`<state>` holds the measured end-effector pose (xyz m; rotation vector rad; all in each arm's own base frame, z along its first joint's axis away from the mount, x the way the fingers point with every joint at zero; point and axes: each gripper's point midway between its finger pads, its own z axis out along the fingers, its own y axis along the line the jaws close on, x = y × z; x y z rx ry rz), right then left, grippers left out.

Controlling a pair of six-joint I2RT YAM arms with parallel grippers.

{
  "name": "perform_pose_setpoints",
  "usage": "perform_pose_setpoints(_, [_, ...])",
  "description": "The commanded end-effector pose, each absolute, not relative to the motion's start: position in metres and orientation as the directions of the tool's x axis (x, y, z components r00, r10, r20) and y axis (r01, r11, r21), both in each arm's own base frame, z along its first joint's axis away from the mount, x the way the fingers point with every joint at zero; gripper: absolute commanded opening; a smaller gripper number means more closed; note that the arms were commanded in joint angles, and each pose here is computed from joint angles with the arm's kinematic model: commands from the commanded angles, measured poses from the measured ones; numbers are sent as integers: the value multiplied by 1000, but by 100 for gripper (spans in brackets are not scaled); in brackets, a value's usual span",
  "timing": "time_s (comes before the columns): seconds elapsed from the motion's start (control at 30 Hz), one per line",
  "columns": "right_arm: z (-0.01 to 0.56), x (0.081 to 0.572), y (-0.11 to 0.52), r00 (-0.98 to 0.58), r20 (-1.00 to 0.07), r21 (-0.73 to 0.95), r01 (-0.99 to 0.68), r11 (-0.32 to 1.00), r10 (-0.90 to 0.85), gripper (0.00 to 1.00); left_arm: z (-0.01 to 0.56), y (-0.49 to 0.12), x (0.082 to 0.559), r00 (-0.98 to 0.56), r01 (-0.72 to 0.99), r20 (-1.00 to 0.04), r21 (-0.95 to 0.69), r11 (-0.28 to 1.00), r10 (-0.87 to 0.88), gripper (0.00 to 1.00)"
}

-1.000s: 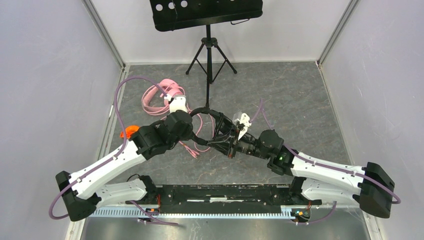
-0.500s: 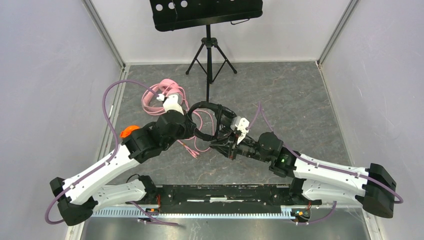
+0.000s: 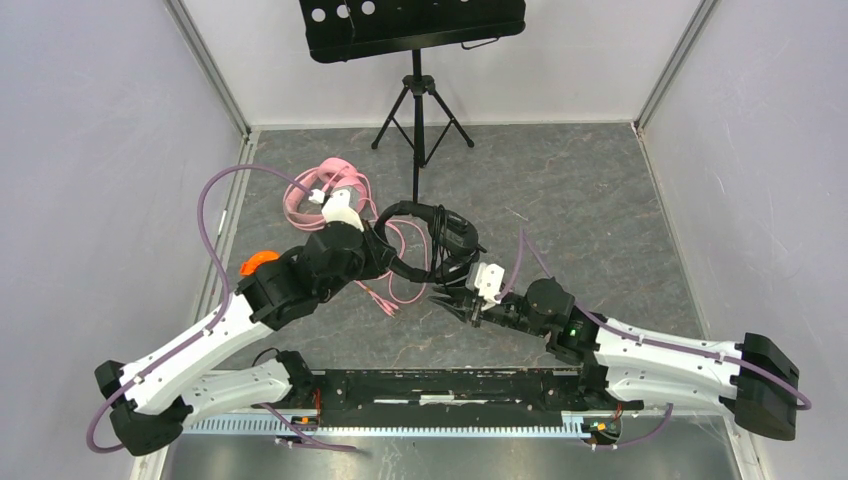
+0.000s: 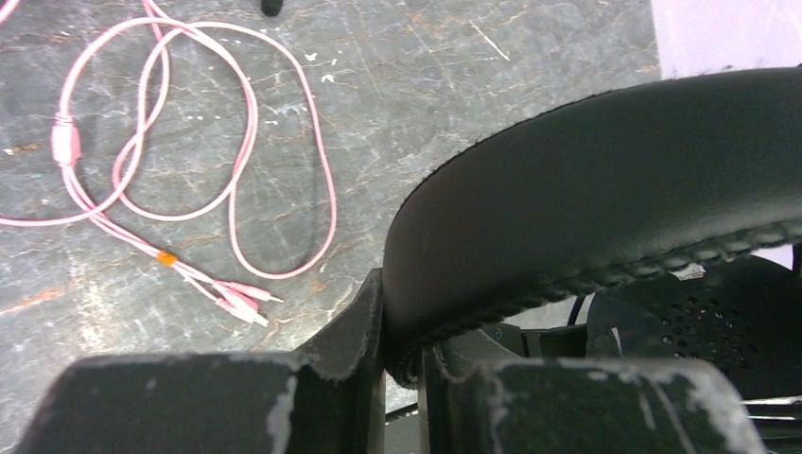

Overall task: Wrap the headphones
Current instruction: Wrap the headphones around the headphones.

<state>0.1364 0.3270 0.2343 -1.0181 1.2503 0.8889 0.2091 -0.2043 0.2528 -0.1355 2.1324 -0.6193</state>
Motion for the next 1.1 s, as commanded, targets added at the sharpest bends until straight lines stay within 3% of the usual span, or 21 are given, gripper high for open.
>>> perform_pose_setpoints(0.0, [244, 144, 321, 235, -972, -207, -908, 364, 32, 26, 295, -225, 212, -570, 162, -675, -652, 741, -469, 2])
perform_pose_setpoints(0.5, [227, 140, 304, 314, -940, -234, -880, 414, 136, 18, 323, -246, 198, -607, 223, -557, -804, 551, -567, 2])
perform_pose_setpoints(1.07, [226, 156, 302, 371, -917, -253, -826, 503, 148, 33, 331, -250, 193, -620, 239, -533, -827, 509, -576, 2])
